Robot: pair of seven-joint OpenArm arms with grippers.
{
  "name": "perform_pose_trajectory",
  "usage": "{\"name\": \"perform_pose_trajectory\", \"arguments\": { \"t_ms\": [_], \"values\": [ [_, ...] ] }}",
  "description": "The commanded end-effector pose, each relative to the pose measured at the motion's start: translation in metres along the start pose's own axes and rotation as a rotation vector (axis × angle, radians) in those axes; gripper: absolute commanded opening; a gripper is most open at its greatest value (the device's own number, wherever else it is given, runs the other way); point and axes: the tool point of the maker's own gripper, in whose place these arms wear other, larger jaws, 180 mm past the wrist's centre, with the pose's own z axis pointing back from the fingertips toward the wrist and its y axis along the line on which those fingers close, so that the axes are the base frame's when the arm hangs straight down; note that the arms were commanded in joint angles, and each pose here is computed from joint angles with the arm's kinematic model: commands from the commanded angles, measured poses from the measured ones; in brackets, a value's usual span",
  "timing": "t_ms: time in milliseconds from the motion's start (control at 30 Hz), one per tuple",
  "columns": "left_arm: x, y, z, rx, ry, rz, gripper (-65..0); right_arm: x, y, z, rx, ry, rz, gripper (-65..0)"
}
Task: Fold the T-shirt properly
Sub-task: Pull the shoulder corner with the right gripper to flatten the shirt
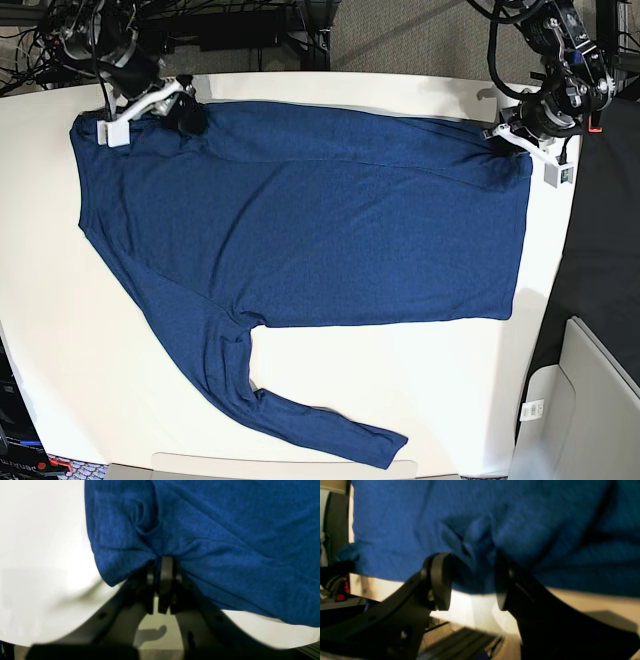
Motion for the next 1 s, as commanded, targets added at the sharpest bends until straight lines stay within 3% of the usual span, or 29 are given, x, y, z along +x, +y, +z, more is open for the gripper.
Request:
{"name": "perform_pose_trajectory", "arguments": {
  "t_ms": [0,67,233,733,967],
  "values": [
    [0.010,0.001,0.005,0.002,-0.033,-0.015,-64.9,0.009,0.005,-0.001,0.015,-0.034,0.011,-37.5],
    [0.010,0.001,0.005,0.002,-0.033,-0.015,-64.9,0.015,0.007,-0.006,0.013,-0.043,0.024,-40.0],
    [0.010,0.001,0.005,0.002,-0.033,-0.015,-64.9,0.026,0.014,-0.015,0.021,-0.070,0.037,-62.3],
    [0.009,0.002,0.005,0.007,-0.030,-0.015,-64.9,0.097,0.037,-0.029,0.081,-0.225,0.107,-63.0],
    [0.004,0.006,0.006,0.015,-0.019,-0.015,-64.9,0.120,0.008,-0.038,0.026,-0.259,0.054,-62.8]
  ]
}}
